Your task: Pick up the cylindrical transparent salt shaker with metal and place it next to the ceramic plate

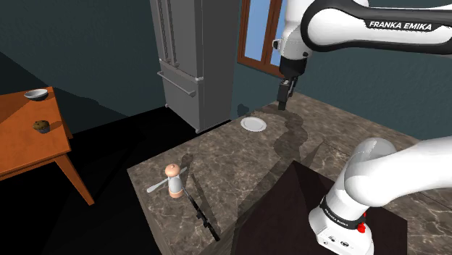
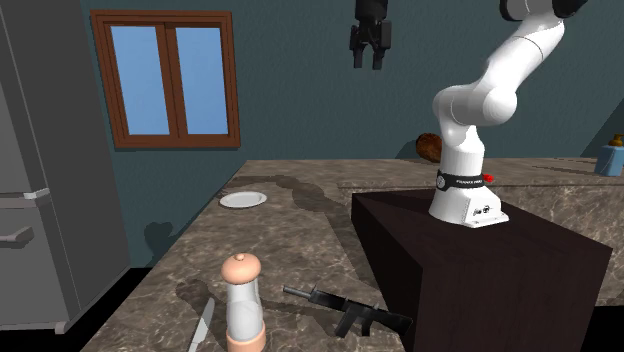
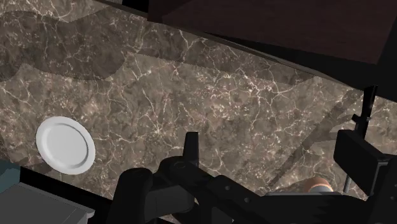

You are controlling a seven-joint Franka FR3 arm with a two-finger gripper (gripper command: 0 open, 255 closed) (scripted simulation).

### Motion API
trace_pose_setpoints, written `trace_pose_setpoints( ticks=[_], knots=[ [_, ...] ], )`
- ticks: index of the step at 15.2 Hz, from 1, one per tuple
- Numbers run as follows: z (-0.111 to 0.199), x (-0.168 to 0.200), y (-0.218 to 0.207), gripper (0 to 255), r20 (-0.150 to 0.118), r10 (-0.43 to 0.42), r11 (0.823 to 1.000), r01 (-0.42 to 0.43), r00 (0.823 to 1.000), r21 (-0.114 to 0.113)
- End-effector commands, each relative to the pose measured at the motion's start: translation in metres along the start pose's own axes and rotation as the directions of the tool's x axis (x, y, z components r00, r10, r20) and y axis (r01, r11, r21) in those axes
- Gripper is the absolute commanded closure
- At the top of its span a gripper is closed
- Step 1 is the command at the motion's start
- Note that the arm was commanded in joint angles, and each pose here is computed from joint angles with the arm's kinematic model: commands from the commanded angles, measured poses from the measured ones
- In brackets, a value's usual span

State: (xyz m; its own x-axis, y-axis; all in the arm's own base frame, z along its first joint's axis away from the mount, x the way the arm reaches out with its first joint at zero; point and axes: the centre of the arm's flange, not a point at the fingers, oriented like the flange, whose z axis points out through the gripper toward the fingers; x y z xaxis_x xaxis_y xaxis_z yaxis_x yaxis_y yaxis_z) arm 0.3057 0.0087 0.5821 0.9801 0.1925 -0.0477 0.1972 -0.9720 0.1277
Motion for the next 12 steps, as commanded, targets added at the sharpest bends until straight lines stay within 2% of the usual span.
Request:
trace_pose_setpoints(
  ticks=[1, 12],
  knots=[
    [0.000, 0.000, 0.000, 0, 0.000, 0.000, 1.000, 0.000, 1.000, 0.000],
    [0.067, 0.112, -0.076, 0, 0.035, -0.021, 0.999, 0.022, 0.999, -0.027]
  ],
)
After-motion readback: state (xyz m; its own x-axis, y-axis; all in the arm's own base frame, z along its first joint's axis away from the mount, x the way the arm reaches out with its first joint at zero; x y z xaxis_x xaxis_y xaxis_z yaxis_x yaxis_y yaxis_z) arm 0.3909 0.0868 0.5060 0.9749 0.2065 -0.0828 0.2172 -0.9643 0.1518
